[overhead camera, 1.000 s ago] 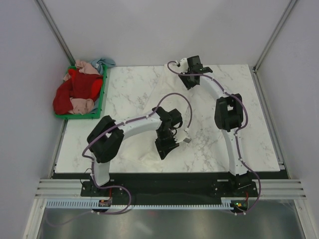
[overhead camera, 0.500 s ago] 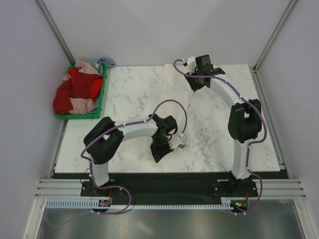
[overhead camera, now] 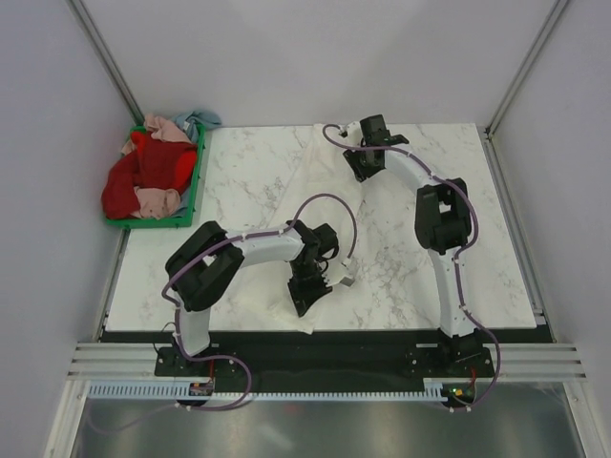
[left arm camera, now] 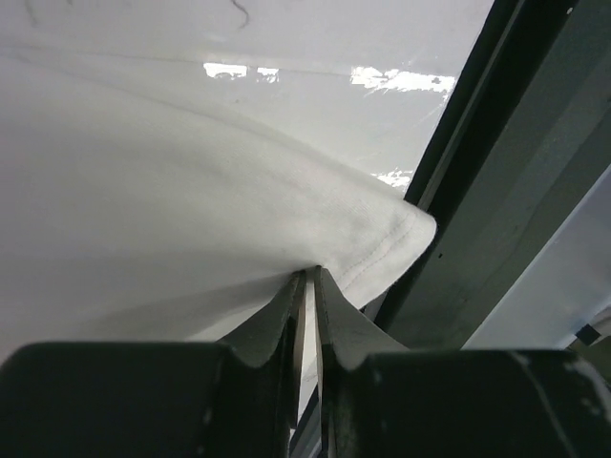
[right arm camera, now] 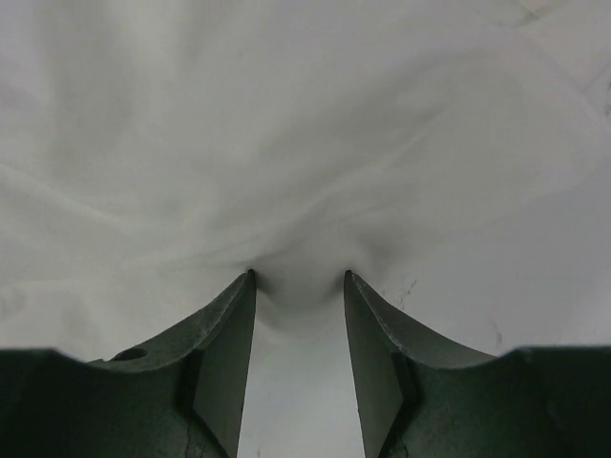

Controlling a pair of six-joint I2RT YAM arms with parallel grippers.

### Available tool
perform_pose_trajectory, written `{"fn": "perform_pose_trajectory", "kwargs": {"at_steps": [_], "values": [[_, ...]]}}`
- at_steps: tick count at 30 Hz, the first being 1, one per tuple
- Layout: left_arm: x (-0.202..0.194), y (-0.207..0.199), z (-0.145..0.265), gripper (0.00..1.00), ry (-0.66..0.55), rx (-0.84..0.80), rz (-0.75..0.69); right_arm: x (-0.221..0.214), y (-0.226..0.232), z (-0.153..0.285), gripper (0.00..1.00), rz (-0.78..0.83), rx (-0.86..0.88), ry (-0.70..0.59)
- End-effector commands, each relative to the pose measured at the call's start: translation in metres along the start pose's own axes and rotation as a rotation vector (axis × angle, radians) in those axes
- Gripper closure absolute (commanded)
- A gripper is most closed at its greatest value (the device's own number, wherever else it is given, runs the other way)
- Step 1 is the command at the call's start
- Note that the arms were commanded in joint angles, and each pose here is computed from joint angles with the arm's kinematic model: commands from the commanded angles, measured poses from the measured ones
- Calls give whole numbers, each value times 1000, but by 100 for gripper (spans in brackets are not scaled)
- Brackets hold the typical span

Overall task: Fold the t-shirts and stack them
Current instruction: Fold the tshirt

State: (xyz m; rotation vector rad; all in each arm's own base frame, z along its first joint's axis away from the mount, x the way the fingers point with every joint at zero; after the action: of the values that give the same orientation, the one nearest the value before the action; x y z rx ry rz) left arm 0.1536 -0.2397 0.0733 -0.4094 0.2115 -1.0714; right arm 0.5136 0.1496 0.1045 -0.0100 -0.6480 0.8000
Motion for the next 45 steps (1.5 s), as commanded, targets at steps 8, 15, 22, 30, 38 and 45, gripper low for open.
{"fn": "perform_pose_trajectory", "kwargs": {"at_steps": [8,15,22,30,38,45], "values": [[69,10,-15,84,-96,-62,-59,20,1,-44,48,87,-42,-25],[95,3,-15,83,-99,-100,-67,37,-1,-59,47,109,-75,-80],[108,-15,0,83,-150,-126,-83,66,-11,-47,42,116,-147,-166],[104,-88,152,77,-506,-42,-198,92,-30,83,36,34,-297,-230],[24,-25,240,31,-817,164,401,27,51,190,35,-215,35,-250],[-45,53,204,46,-823,-11,1012,-69,144,194,35,-482,436,-23]]}}
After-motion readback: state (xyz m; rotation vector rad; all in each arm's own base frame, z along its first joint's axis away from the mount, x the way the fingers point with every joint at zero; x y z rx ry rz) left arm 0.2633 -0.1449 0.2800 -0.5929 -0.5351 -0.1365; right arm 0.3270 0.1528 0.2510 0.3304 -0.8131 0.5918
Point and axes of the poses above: each gripper's point midway between its finger pads, its own z axis back along the fingers, its own y axis along the line the jaws close on, x = y × z, the point moved 7 cm from there along z, back along the fingers, and after that the axes turned 12 degrees about z, right-handed, at the moved point
